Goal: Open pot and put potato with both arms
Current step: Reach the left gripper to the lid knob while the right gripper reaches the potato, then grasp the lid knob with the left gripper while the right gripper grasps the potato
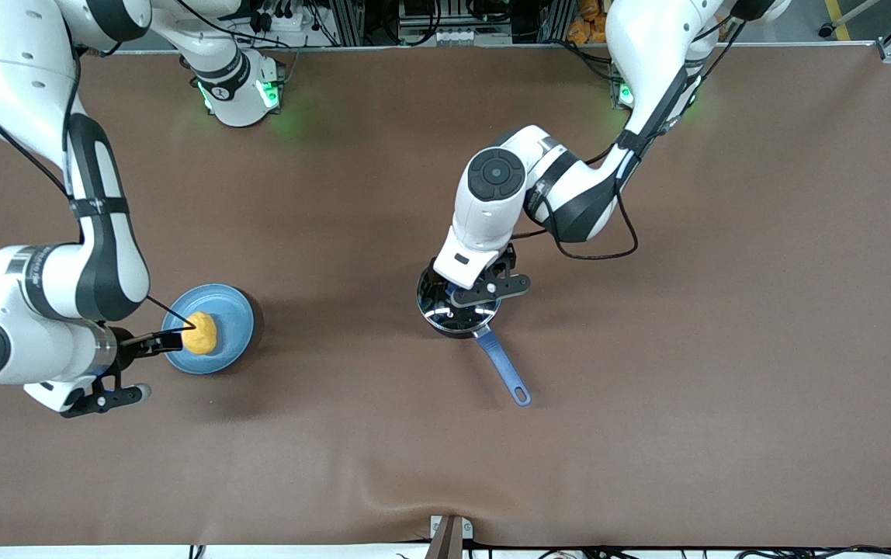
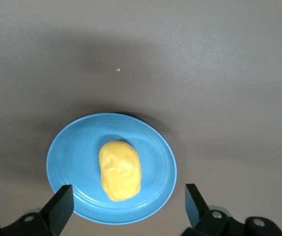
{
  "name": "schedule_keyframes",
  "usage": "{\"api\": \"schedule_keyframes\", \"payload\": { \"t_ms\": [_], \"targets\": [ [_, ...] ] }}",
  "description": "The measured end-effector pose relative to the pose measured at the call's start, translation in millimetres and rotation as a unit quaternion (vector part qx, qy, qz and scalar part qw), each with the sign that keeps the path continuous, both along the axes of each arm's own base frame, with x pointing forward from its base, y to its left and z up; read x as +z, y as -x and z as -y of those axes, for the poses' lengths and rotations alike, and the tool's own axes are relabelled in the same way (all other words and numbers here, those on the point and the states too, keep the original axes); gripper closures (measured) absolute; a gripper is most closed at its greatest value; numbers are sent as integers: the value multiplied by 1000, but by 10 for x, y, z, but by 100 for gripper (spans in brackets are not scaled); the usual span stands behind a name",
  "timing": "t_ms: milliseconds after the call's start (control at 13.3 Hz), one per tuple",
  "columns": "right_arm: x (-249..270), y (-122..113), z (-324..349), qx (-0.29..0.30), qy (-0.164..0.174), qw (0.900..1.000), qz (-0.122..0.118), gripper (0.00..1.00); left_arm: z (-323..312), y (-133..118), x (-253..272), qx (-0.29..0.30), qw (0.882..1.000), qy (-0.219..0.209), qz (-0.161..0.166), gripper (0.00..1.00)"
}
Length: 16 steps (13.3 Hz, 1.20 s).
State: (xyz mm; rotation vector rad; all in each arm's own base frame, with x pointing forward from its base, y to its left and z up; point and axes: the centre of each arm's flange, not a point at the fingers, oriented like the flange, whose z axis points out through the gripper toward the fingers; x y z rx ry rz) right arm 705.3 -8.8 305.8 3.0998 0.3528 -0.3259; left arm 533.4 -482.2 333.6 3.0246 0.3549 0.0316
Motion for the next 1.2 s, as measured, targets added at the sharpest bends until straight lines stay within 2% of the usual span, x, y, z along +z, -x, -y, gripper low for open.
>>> {"api": "schedule_keyframes", "payload": {
  "t_ms": [602, 1204],
  "targets": [
    [-419, 188, -104, 0, -18, 999, -36, 0, 185, 135, -129, -18, 1000, -11, 2, 0],
    [-774, 294, -142, 9, -19, 1000, -14, 0, 189, 121, -295, -18, 1000, -17, 0, 0]
  ]
}}
